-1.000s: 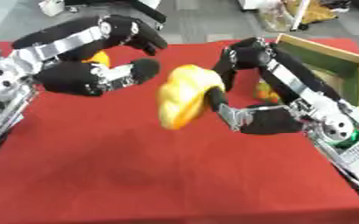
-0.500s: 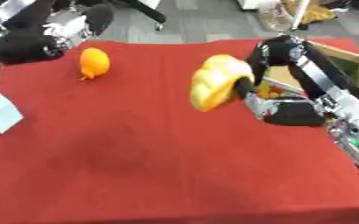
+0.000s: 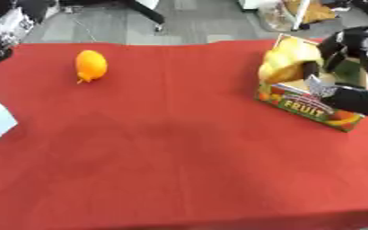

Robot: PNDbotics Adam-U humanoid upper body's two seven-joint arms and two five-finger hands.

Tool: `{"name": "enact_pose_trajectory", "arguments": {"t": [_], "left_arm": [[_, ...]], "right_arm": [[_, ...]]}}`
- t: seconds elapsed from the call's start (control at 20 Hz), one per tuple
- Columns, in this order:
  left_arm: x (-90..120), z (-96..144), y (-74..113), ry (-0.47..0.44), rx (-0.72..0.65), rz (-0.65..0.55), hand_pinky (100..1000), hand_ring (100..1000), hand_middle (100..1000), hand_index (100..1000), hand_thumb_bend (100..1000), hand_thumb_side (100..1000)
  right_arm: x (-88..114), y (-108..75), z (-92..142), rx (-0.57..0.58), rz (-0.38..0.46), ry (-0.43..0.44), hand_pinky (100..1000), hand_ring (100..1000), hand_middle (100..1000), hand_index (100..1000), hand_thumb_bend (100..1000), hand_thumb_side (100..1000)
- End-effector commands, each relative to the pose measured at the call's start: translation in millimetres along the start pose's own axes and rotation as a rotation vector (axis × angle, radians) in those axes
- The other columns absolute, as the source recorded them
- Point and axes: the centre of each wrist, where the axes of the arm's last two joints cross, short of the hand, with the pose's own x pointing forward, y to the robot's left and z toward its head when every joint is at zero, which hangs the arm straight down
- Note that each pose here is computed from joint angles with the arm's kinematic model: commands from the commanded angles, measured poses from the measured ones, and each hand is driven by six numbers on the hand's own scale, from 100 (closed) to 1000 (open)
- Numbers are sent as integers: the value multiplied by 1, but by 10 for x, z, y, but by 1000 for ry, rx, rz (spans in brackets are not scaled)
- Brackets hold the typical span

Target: Pick up the objects with one hand, pass them to the other hand, and then place them into the box on the other side of the table.

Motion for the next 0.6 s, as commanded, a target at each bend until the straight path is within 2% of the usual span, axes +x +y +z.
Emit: {"name": "enact_pose_trajectory", "arguments": {"t": [0.05,0.3,0.6], "left_arm": [[14,36,35,-35,44,1,894,732,693,769,213,684],[-76,125,-53,-41,77,24,893,725,686,764,203,686],[-142,186,-163,-51,96,54,893,721,680,763,192,693]], "right_arm": [[-173,-199,-107,-84,106,109,415,542,425,328,100,157],[-603,-243,-254,-190,188,264,412,542,427,328,100,156],[-1023,-271,-399,-265,253,399,414,546,432,329,100,161]]}}
